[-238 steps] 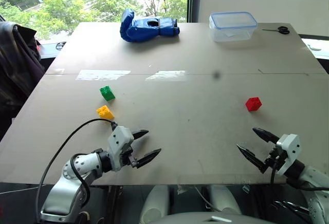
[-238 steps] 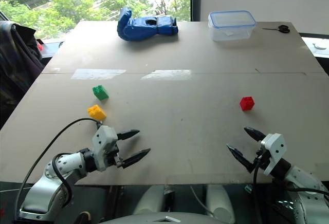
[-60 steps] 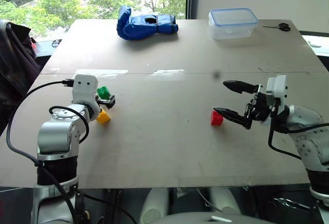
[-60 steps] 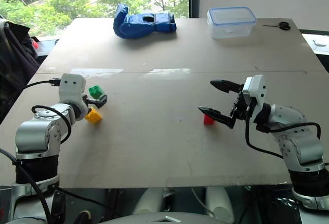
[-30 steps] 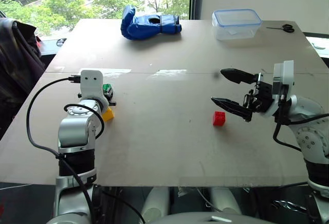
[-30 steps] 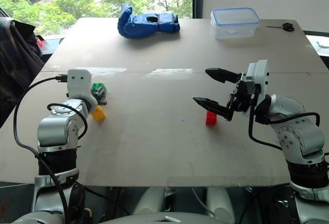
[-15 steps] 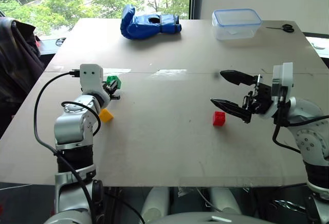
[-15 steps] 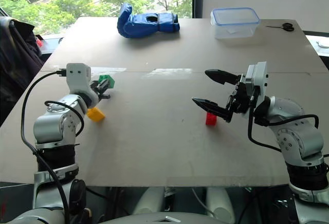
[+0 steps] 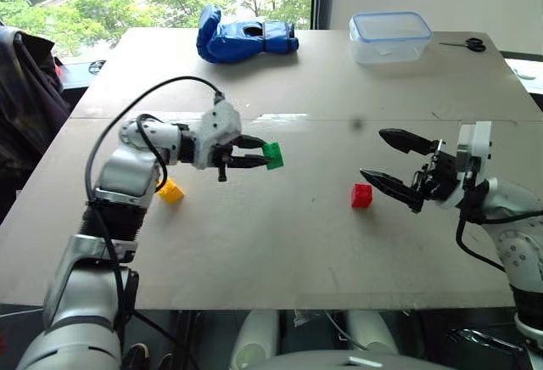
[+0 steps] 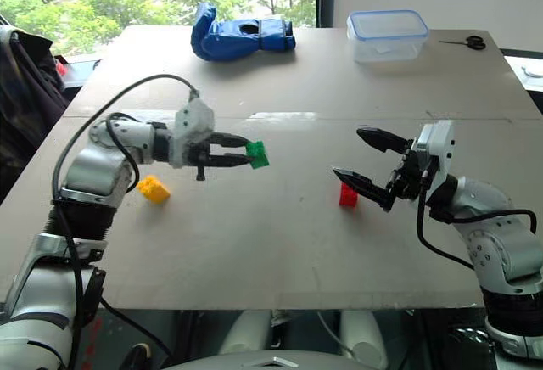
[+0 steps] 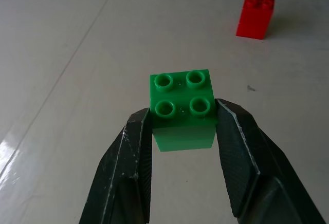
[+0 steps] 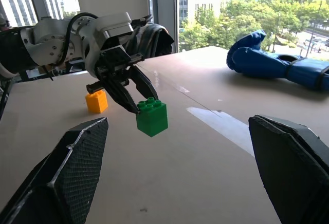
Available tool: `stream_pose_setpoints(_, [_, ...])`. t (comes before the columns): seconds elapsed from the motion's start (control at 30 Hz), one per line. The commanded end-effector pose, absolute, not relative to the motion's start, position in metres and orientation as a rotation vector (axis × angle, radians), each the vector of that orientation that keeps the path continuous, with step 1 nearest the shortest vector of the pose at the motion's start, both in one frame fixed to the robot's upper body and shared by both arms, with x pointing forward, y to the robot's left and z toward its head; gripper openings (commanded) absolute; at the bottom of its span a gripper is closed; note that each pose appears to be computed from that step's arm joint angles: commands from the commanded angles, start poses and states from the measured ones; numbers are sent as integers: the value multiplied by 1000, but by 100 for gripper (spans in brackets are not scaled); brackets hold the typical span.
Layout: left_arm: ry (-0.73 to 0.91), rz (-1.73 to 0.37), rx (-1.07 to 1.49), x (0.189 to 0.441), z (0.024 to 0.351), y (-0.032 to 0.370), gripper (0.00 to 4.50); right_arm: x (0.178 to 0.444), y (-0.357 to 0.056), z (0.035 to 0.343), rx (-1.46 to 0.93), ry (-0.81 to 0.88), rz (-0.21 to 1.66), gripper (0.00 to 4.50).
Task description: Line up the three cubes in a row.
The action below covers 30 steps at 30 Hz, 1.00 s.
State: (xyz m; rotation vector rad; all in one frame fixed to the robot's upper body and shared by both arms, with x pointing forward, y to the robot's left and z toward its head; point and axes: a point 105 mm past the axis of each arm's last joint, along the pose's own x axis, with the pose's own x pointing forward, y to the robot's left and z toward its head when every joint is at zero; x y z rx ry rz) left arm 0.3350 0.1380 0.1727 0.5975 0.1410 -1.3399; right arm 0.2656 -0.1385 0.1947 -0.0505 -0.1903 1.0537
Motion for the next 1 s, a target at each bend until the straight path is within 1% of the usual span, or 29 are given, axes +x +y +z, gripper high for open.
stream_pose_setpoints(0.03, [58, -1446, 734, 330, 177, 114, 118, 252, -155, 194, -130, -193, 1021, 450])
stream_pose_setpoints(0.13, [48, -1511, 743, 327, 167, 90, 118, 240, -165, 186, -137, -149, 1020, 450])
stream_pose_setpoints(0.17, [73, -1512, 770, 327, 162, 85, 118, 238, -167, 187, -134, -148, 1017, 450])
stream_pose_setpoints(0.27, [155, -1517, 839, 328, 152, 81, 118, 237, -170, 187, -137, -152, 1009, 450])
stream_pose_setpoints(0.37, [177, -1465, 795, 333, 153, 74, 118, 234, -171, 186, -143, -148, 1022, 450])
stream_pose_setpoints(0.5, [207, -1459, 792, 331, 147, 75, 118, 230, -168, 186, -143, -146, 1058, 450])
stream_pose_setpoints(0.63, [247, -1445, 770, 329, 142, 77, 118, 232, -170, 184, -162, -131, 1047, 450])
stream_pose_setpoints(0.77, [252, -1445, 762, 326, 142, 74, 118, 233, -174, 177, -194, -79, 1050, 450])
stream_pose_setpoints(1.0, [262, -1432, 753, 325, 142, 72, 118, 236, -171, 179, -191, -84, 1059, 450])
